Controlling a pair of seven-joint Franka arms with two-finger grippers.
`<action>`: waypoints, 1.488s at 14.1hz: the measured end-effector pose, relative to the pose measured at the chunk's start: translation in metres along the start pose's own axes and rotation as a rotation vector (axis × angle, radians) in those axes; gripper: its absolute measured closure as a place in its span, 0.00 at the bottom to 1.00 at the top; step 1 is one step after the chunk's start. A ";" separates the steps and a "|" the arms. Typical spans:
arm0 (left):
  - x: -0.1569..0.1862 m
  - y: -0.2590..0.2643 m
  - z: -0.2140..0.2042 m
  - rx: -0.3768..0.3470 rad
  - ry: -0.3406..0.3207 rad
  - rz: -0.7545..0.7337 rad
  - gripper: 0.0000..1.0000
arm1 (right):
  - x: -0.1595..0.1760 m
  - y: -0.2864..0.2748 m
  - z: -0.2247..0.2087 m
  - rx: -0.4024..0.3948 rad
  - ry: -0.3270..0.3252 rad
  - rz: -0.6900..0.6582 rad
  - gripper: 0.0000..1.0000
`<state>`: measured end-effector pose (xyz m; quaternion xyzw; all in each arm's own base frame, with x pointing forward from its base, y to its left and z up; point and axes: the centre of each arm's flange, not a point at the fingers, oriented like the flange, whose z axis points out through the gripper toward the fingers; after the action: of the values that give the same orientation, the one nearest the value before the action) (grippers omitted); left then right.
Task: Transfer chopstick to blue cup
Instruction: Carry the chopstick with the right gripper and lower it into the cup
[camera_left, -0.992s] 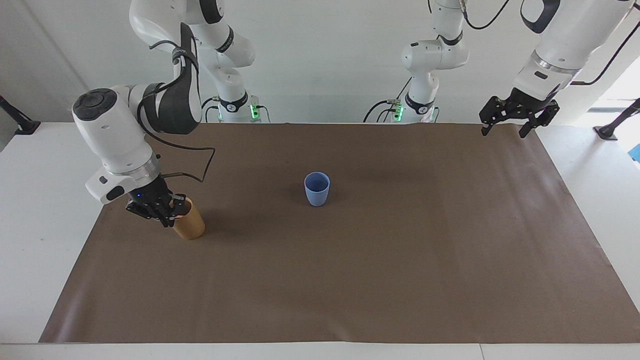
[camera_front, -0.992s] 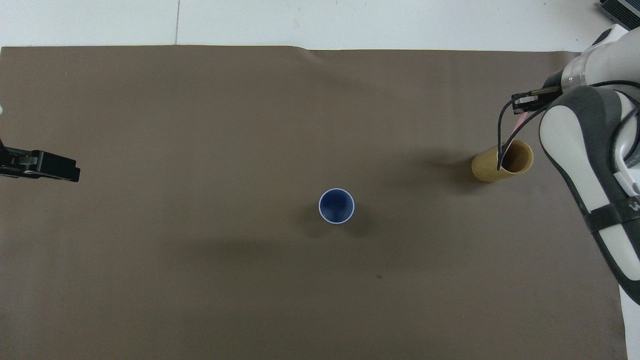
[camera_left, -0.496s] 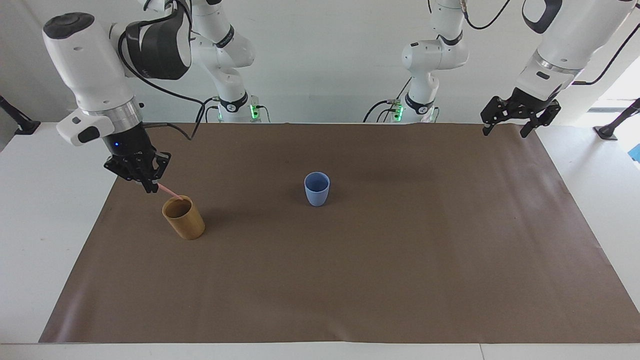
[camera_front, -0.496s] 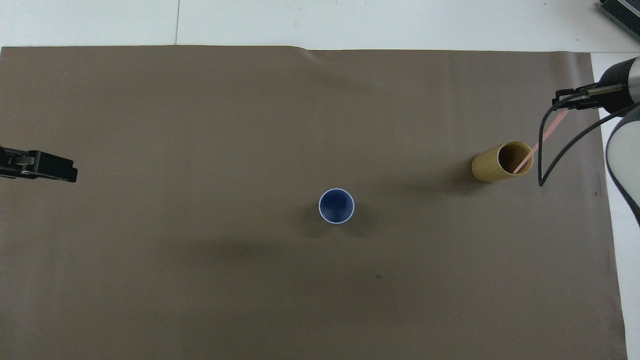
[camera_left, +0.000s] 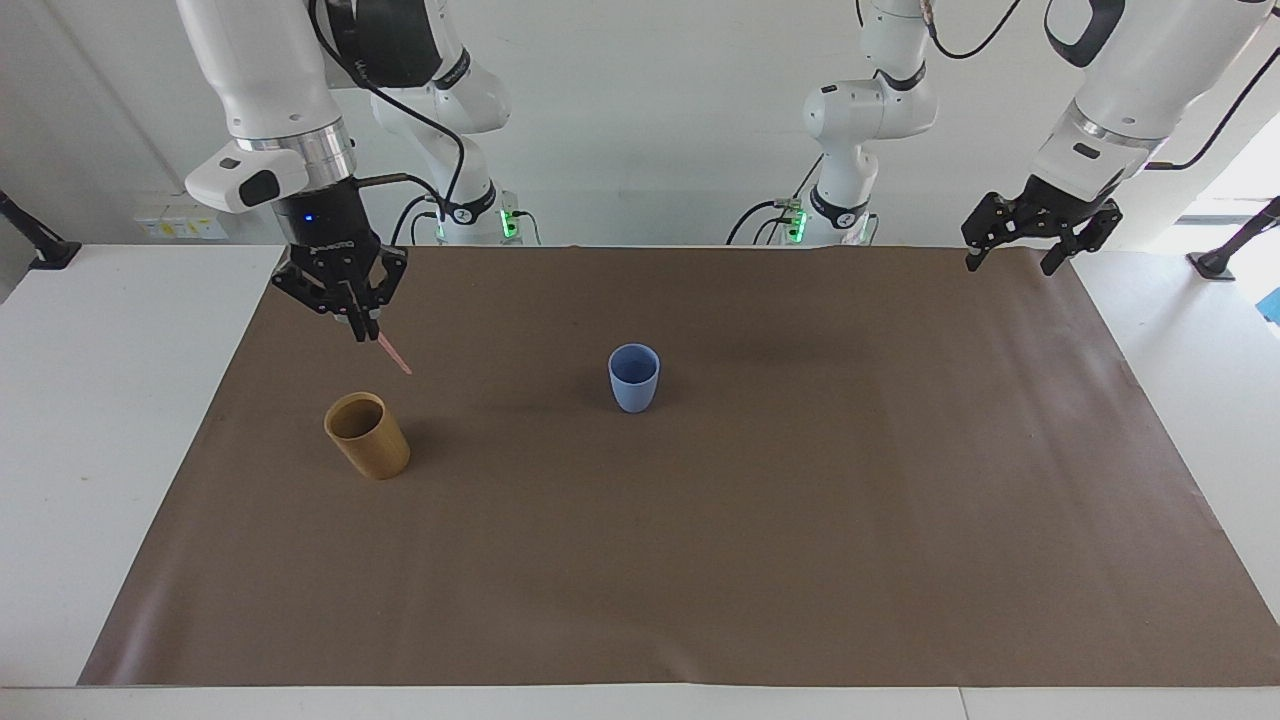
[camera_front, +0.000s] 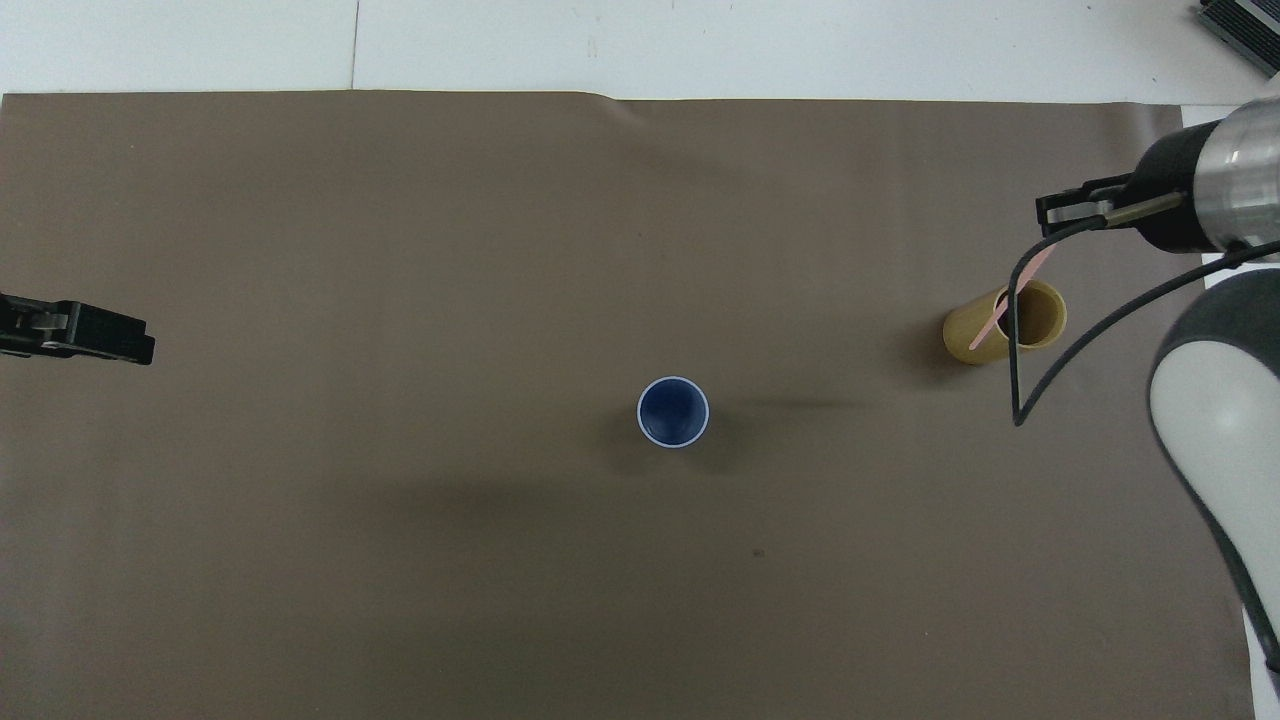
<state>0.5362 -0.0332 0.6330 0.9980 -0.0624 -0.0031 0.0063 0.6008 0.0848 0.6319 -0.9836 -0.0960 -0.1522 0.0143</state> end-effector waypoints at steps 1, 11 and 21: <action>0.000 0.000 0.000 0.000 0.000 0.000 0.00 | 0.000 -0.028 0.003 0.014 0.019 0.014 0.91; 0.000 0.000 0.000 0.000 0.000 0.000 0.00 | -0.035 -0.224 0.027 0.133 0.052 0.021 0.91; 0.000 0.000 0.000 0.000 0.000 0.000 0.00 | -0.051 -0.242 0.106 0.120 -0.011 0.007 0.91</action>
<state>0.5362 -0.0332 0.6330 0.9980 -0.0624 -0.0031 0.0063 0.5382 0.3189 0.5154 -0.9822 -0.1014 -0.1405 0.0730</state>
